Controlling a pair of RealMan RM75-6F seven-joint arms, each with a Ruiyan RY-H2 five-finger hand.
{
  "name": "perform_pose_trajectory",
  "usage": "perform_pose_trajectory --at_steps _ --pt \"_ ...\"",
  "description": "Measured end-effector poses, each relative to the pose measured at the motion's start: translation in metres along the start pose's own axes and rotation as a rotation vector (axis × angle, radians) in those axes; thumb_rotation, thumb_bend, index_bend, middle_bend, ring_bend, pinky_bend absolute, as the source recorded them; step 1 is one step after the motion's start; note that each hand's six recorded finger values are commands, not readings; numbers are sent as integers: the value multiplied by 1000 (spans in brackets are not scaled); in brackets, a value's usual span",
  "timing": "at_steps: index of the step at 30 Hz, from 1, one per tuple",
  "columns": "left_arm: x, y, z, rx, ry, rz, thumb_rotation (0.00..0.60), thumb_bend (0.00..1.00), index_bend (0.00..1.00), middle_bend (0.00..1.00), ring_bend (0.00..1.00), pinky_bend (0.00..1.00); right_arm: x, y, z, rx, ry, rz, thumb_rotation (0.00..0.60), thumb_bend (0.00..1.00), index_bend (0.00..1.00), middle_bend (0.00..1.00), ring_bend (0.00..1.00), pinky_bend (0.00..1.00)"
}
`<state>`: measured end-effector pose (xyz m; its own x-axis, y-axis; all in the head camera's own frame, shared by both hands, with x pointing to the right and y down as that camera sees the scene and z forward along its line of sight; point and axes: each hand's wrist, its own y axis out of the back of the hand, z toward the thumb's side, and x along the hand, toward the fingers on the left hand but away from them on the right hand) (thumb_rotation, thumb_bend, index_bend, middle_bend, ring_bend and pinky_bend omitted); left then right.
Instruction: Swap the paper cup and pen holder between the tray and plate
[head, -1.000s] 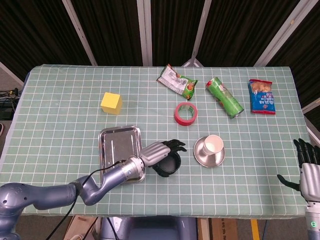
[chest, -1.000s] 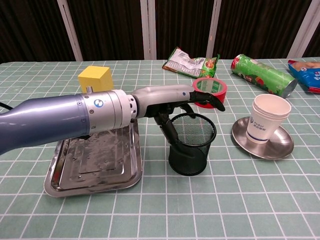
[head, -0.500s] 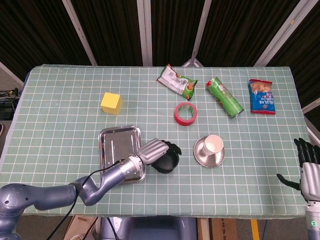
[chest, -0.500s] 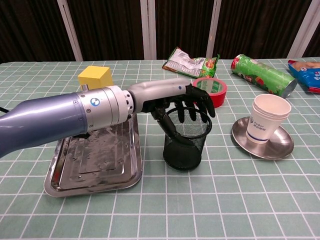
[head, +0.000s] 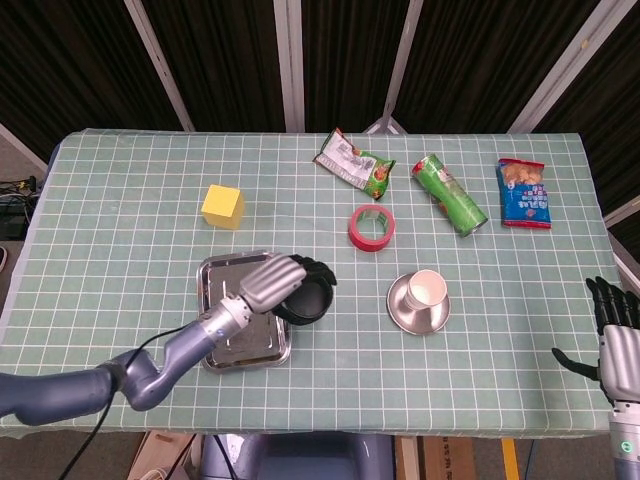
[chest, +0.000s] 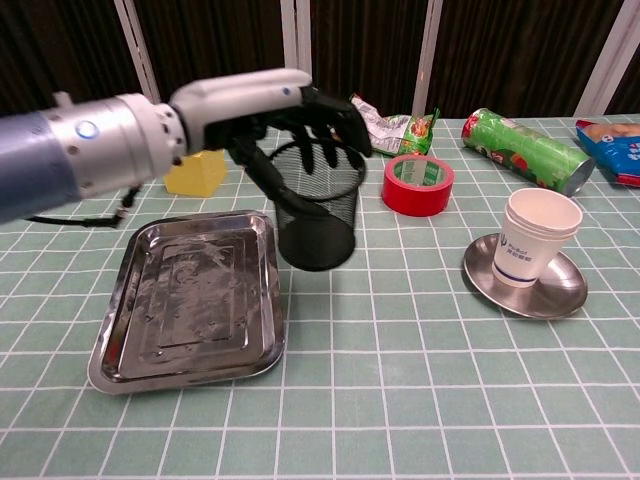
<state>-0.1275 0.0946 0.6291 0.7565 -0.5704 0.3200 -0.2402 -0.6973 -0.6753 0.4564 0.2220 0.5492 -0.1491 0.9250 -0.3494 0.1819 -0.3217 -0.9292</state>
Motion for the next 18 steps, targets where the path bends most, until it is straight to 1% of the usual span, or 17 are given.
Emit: perform_pose_trajectory --at_steps 1,3,4,6,7,10,12,15,18 --pt "-12 9 -8 21 18 3 600 458 336 393 355 422 0 0 1 -1 2 1 600 3 0 77 78 0" --pt "-32 20 -22 47 53 0 600 432 334 386 349 415 0 -1 2 0 4 4 600 3 0 77 78 0" --pt "-48 26 -32 57 82 -7 600 427 334 383 345 414 -1 -2 2 1 5 7 600 3 0 77 78 0" --pt "-67 30 -45 52 120 -21 600 427 335 379 343 414 -1 -4 4 0 8 11 600 3 0 77 78 0" --pt "-76 30 -50 34 135 -28 600 427 335 378 343 414 -1 -5 4 1 8 11 600 3 0 77 78 0" --pt "-92 24 -59 -38 156 -43 600 427 335 378 343 415 -1 -6 5 13 10 10 600 3 0 77 78 0" --pt "-100 20 -67 -69 168 -49 600 427 335 377 343 415 -2 -7 5 13 10 11 600 3 0 77 78 0" --pt "-109 13 -81 -89 181 -44 600 418 335 377 343 415 -3 -6 4 11 5 8 600 3 0 77 78 0" --pt "-112 1 -91 -104 183 -43 600 407 334 377 343 415 -3 -5 2 12 -1 2 600 3 0 77 78 0"
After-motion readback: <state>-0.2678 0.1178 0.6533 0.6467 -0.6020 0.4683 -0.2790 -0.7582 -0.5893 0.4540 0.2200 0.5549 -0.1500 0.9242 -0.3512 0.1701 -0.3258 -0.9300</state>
